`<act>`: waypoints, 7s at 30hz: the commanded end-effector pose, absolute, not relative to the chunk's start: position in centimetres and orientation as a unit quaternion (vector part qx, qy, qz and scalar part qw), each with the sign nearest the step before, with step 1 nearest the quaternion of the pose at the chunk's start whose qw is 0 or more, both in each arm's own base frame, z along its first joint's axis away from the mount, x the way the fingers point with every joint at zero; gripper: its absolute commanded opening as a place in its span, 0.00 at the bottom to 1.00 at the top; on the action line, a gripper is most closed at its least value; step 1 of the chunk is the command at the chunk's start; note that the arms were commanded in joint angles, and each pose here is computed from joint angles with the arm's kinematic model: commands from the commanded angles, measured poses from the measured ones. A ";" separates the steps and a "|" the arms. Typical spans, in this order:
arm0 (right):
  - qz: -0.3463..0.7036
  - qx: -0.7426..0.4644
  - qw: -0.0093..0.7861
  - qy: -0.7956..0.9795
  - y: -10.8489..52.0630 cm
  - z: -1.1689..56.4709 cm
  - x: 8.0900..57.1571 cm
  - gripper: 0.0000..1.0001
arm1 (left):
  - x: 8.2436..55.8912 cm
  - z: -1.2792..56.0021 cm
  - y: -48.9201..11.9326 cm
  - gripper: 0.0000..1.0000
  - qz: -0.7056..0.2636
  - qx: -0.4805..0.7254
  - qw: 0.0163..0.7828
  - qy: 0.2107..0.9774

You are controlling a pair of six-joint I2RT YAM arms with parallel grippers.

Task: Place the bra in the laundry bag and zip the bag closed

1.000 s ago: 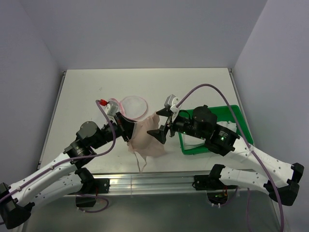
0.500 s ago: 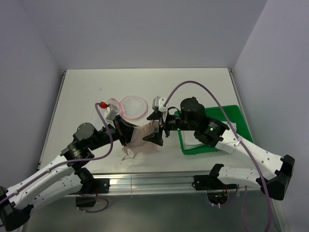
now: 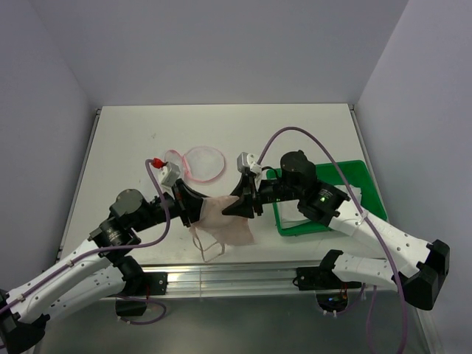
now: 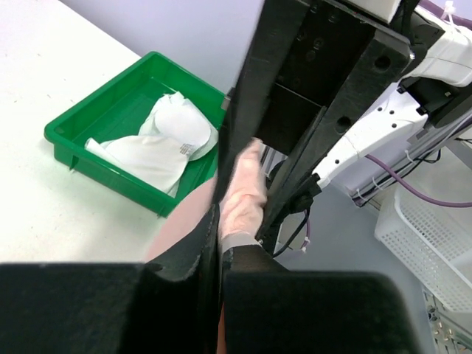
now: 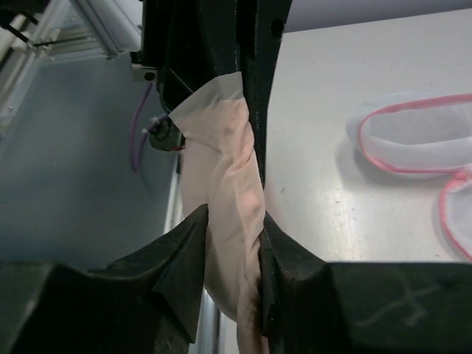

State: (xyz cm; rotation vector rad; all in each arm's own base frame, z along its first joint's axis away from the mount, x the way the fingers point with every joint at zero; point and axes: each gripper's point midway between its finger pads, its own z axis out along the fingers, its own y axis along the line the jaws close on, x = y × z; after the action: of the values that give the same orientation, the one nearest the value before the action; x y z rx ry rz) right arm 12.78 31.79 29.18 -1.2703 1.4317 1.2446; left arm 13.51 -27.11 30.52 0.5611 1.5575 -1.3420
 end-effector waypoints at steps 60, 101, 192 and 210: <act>0.557 0.069 0.601 0.570 26.6 41.7 28.2 0.00 | 32.1 18.0 -16.8 0.00 -0.332 -0.167 0.523 0.767; 0.590 0.187 0.512 0.595 39.3 28.9 32.6 0.00 | 28.5 11.6 -13.1 0.00 -0.292 -0.202 0.522 0.775; 0.338 -0.041 0.391 0.855 40.0 12.3 30.8 0.92 | 26.7 14.2 -14.4 0.22 -0.346 -0.167 0.533 0.754; 0.191 0.044 0.406 0.893 30.4 8.6 40.4 0.70 | 26.2 14.0 -14.4 0.20 -0.345 -0.162 0.530 0.757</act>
State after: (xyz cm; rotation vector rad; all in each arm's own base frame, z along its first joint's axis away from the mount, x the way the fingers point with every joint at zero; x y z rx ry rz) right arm 37.72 32.33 8.82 0.0486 2.2698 0.6157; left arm 25.64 -14.26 11.72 -0.3946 1.8684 -0.8080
